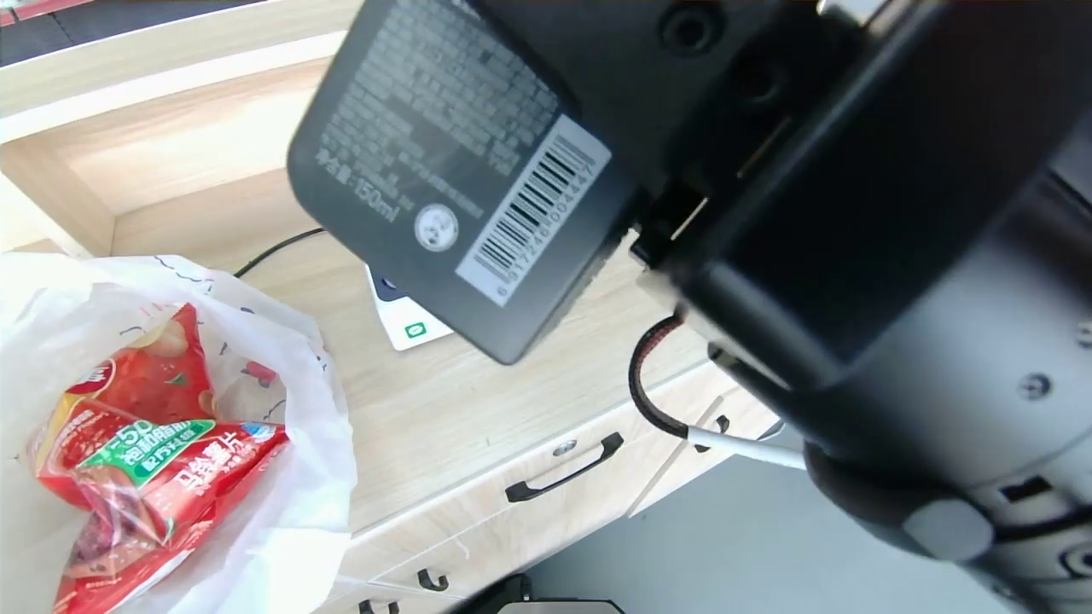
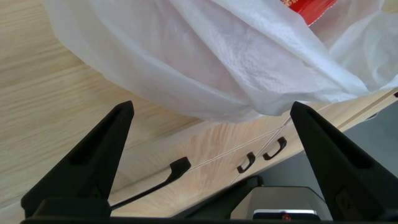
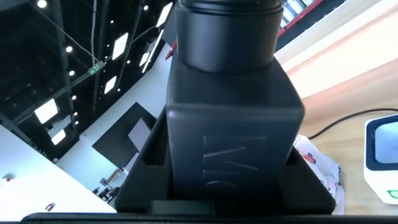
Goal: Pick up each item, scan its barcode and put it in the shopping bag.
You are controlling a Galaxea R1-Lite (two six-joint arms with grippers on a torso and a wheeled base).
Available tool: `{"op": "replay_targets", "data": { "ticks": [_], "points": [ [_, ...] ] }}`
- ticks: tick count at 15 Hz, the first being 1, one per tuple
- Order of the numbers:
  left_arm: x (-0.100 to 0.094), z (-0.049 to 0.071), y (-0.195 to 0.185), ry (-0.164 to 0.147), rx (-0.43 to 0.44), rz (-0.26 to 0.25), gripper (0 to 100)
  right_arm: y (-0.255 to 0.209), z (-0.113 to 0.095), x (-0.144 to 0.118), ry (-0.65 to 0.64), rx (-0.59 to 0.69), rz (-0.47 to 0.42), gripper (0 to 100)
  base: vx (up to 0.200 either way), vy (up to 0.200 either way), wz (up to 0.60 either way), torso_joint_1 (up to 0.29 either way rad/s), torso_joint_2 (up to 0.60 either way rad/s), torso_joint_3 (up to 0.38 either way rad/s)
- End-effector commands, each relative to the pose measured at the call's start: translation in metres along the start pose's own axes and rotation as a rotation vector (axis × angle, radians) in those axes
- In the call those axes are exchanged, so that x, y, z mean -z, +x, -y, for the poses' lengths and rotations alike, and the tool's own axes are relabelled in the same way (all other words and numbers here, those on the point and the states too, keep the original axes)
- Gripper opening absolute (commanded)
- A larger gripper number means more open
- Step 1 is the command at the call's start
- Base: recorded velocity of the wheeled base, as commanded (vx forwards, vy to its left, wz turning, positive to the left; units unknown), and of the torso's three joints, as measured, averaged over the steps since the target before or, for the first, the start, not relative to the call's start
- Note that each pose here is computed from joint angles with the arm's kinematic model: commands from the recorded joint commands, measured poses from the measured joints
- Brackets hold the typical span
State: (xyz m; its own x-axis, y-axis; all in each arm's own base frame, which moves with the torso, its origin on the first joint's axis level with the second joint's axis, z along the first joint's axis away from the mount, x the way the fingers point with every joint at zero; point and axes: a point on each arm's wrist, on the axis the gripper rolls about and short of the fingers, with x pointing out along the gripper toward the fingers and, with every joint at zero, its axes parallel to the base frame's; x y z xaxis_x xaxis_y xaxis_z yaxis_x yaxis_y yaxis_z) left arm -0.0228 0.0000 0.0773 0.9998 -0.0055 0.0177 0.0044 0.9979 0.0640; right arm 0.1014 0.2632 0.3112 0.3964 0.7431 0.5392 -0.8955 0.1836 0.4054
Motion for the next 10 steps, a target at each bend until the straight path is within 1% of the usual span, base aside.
{"op": "replay_targets", "data": {
  "ticks": [1, 7, 10],
  "points": [
    [0.0, 0.0, 0.0, 0.0, 0.001, -0.001, 100, -0.012, -0.003, -0.008, 0.014, -0.006, 0.018, 0, 0.0, 0.0, 0.0, 0.0, 0.0, 0.0],
    [0.0, 0.0, 0.0, 0.003, -0.001, -0.001, 100, -0.016, -0.005, -0.015, 0.036, -0.011, 0.035, 0, 0.0, 0.0, 0.0, 0.0, 0.0, 0.0],
    [0.0, 0.0, 0.0, 0.007, 0.001, -0.001, 100, -0.026, 0.002, -0.016, 0.048, 0.022, 0.031, 0, 0.0, 0.0, 0.0, 0.0, 0.0, 0.0]
  ]
}}
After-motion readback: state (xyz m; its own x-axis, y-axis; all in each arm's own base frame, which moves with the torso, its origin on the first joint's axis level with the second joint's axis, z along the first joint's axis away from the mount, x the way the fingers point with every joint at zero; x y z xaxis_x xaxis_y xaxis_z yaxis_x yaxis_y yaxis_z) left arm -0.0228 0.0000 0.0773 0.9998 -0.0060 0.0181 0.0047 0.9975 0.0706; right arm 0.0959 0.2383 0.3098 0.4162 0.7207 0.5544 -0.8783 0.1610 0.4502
